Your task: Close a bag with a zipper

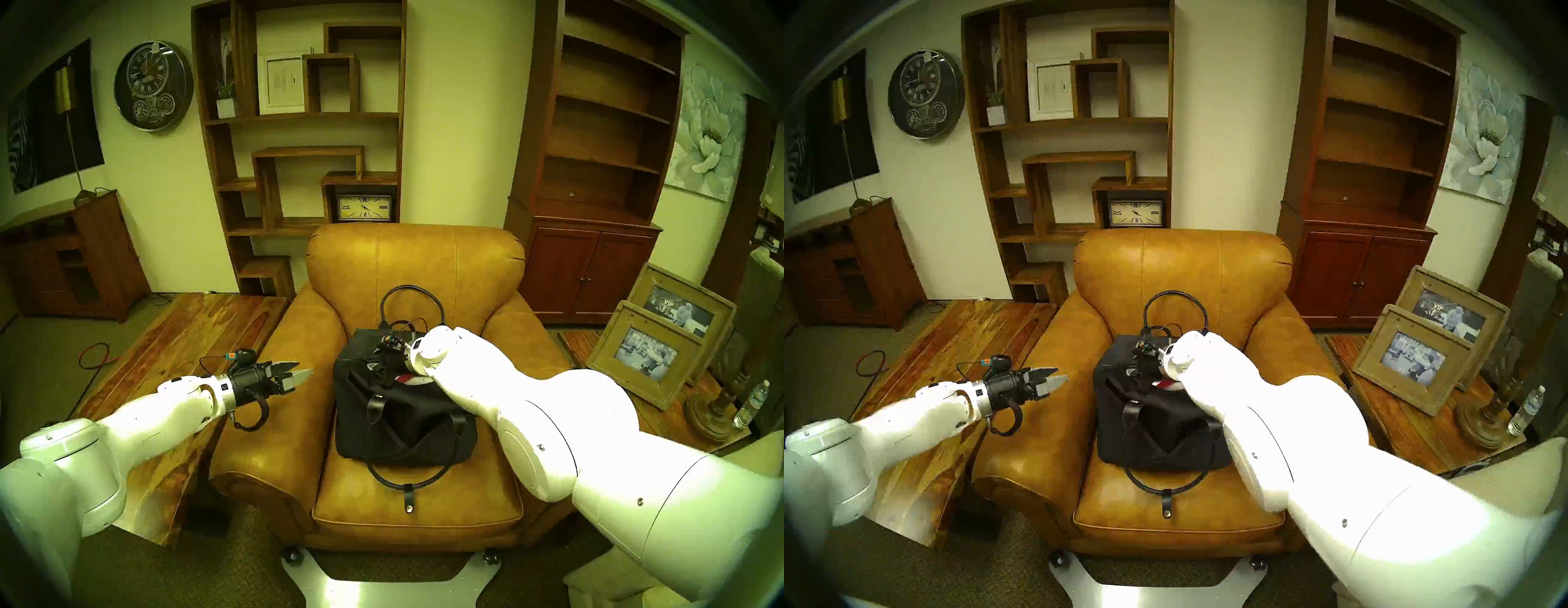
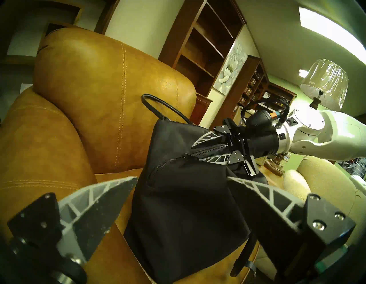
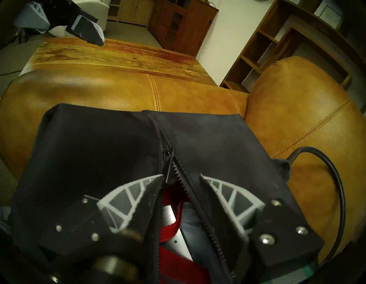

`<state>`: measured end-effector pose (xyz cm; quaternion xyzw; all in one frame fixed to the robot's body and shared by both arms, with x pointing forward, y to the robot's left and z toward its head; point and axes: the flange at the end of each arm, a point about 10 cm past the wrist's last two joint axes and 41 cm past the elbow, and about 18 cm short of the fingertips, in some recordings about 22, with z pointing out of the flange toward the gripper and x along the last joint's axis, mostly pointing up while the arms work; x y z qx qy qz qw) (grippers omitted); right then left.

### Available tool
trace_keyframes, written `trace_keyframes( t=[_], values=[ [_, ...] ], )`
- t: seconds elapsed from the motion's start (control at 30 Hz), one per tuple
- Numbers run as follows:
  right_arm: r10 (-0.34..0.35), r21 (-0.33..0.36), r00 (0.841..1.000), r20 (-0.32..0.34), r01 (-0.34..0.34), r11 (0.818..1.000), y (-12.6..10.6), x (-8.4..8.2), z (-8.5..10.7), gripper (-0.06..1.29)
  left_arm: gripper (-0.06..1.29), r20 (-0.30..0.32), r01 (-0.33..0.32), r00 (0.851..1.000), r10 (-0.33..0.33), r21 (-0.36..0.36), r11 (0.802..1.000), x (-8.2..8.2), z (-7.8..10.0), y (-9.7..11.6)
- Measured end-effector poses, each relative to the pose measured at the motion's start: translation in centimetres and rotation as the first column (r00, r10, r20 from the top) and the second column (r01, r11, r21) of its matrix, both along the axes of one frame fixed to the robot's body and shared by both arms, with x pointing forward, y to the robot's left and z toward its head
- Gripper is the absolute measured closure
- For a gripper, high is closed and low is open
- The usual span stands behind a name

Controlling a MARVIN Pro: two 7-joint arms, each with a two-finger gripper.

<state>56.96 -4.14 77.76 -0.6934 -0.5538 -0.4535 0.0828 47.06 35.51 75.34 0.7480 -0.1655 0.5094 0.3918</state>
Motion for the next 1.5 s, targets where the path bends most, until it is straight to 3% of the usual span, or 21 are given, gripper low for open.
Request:
trace_keyframes(
  t=[0.17,0.3,0.47,0.63,0.7,0.8,0.97,1.03,1.1,1.5],
  values=[
    [0.003,0.006,1.0,-0.004,-0.003,1.0,0.13,-0.11,-0.08,0.6,-0.02,0.0,-0.001,1.0,0.001,0.001,1.0,-0.03,0.0,-0.01],
    [0.015,0.01,1.0,-0.014,-0.015,1.0,0.26,-0.29,-0.19,0.77,-0.02,-0.001,-0.003,1.0,0.003,0.001,1.0,-0.05,0.02,-0.02],
    [0.027,0.02,0.999,-0.029,-0.026,0.999,0.4,-0.47,-0.25,0.81,-0.02,-0.001,-0.004,1.0,0.004,0.002,1.0,-0.07,0.04,-0.02],
    [0.033,0.03,0.999,-0.037,-0.031,0.999,0.45,-0.55,-0.23,0.78,-0.02,-0.001,-0.005,1.0,0.005,0.003,1.0,-0.09,0.06,-0.03],
    [0.033,0.034,0.999,-0.039,-0.032,0.999,0.48,-0.55,-0.2,0.7,-0.02,-0.001,-0.006,1.0,0.006,0.003,1.0,-0.1,0.06,-0.04],
    [0.033,0.038,0.999,-0.041,-0.032,0.999,0.5,-0.54,-0.14,0.69,-0.02,-0.001,-0.007,1.0,0.007,0.004,1.0,-0.11,0.06,-0.03],
    [0.034,0.049,0.998,-0.048,-0.032,0.998,0.64,-0.57,-0.06,0.58,-0.02,-0.001,-0.008,1.0,0.008,0.004,1.0,-0.13,0.07,-0.03],
    [0.034,0.051,0.998,-0.049,-0.032,0.998,0.66,-0.57,-0.04,0.61,-0.02,-0.001,-0.008,1.0,0.008,0.004,1.0,-0.14,0.07,-0.03],
    [0.034,0.056,0.998,-0.053,-0.031,0.998,0.67,-0.57,-0.01,0.77,-0.02,-0.002,-0.008,1.0,0.008,0.005,1.0,-0.15,0.07,-0.03],
    [0.028,0.068,0.996,-0.081,-0.023,0.997,0.56,-0.64,-0.04,0.92,-0.02,-0.002,-0.009,1.0,0.009,0.006,1.0,-0.2,0.1,-0.02]
  ],
)
